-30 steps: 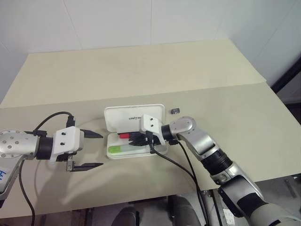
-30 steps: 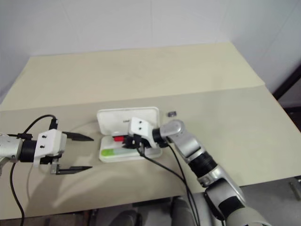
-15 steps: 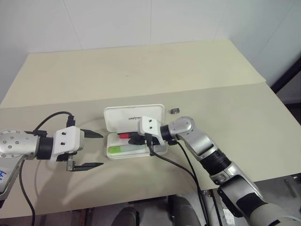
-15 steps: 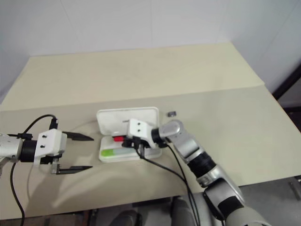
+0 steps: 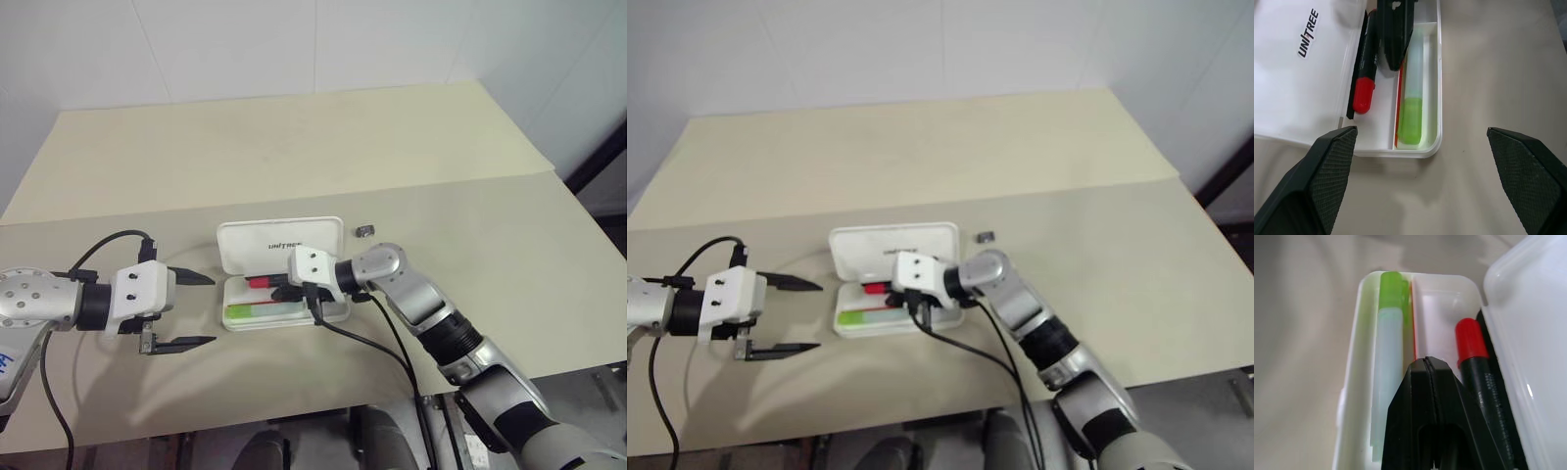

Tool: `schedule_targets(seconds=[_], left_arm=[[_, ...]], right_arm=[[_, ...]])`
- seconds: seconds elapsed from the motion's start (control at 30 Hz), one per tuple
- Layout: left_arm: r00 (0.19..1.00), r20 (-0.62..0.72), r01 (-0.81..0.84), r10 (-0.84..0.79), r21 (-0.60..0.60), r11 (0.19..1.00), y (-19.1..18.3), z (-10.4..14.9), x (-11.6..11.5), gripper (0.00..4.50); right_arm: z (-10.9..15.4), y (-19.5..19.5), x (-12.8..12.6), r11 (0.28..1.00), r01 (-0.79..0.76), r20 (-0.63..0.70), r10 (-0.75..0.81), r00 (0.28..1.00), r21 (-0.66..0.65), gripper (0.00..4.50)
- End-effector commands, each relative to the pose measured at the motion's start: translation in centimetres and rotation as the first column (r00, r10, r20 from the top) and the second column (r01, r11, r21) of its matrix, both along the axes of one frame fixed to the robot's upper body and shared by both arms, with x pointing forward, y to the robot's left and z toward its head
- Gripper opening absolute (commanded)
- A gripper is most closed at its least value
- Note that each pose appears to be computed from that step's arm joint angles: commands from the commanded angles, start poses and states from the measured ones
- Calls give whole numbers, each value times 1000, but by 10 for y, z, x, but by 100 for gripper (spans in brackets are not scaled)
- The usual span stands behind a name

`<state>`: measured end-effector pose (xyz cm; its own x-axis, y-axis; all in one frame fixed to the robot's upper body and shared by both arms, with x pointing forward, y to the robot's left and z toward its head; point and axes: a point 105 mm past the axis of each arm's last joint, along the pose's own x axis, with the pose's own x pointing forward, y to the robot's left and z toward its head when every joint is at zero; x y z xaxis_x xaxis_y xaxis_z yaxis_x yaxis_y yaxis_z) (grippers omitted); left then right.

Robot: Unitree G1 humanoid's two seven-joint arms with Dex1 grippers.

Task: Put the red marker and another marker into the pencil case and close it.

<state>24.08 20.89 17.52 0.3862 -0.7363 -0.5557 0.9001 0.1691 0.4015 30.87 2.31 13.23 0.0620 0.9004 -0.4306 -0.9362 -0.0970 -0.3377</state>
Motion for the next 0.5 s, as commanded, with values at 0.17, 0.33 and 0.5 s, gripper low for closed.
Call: schedule_targets(seconds=[0.17,0.33,0.5], left_arm=[[999,34,26,-26,-1,1000,-6,6,1,450],[999,34,26,-26,2,1000,-5,7,1,450],[999,31,27,-27,3,1000,-5,6,0,450]], right_arm=[[16,5,-12,998,-48,16,47,999,41,2],[12,4,-16,998,-56,-3,56,998,30,2],[17,6,-12,998,-36,-3,36,999,56,2]])
